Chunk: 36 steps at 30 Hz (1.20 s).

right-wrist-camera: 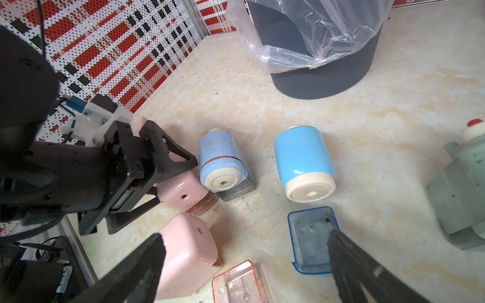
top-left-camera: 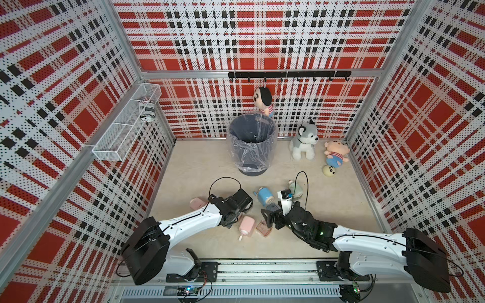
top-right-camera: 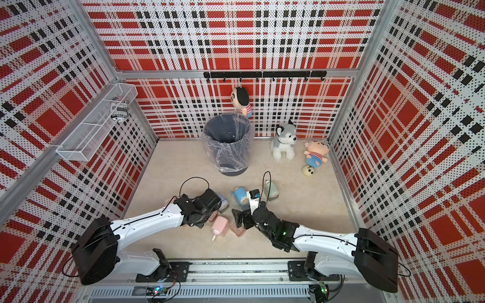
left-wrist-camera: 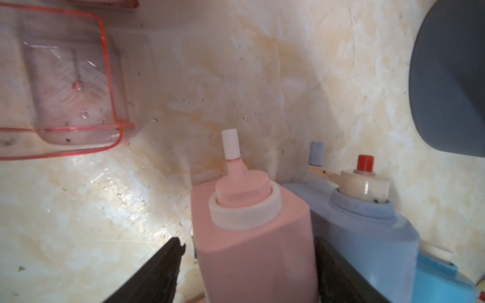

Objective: Take out the pencil sharpener tray and clean the shavings
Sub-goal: Pick up the pencil sharpener from the center of the board.

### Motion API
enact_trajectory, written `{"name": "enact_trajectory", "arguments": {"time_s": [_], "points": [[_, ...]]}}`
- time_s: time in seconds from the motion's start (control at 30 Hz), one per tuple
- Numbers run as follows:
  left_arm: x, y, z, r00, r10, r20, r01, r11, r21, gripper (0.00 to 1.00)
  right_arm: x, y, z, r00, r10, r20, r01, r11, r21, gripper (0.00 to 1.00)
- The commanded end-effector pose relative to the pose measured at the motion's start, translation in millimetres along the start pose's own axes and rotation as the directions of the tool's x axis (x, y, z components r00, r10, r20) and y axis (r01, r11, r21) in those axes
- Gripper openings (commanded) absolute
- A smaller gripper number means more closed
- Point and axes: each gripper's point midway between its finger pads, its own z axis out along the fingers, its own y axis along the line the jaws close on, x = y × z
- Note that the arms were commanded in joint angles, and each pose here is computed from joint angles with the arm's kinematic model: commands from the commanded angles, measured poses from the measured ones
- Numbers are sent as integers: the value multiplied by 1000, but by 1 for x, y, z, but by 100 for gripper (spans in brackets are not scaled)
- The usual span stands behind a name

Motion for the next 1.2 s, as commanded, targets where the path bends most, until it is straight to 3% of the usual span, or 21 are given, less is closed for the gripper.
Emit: {"name": "enact_trajectory", "arguments": {"time_s": [0.0, 0.4, 0.8, 1.17], "points": [[3, 4, 8, 998, 48, -27, -50, 997, -60, 77, -5, 1, -1, 999, 27, 23, -26, 999, -21, 100], [-1, 5, 18, 996, 82, -24, -84, 989, -118, 70, 2, -3, 1, 999, 32, 9, -32, 999, -15, 100], [-15, 2, 6, 997, 77, -1, -77, 992, -103, 71, 3, 0, 7, 1000, 6, -12, -6, 1000, -12, 100], [-19, -3, -3, 997, 79, 4, -79, 994, -72, 35, 7, 7, 7, 999, -33, -25, 32, 998, -54, 100]]}}
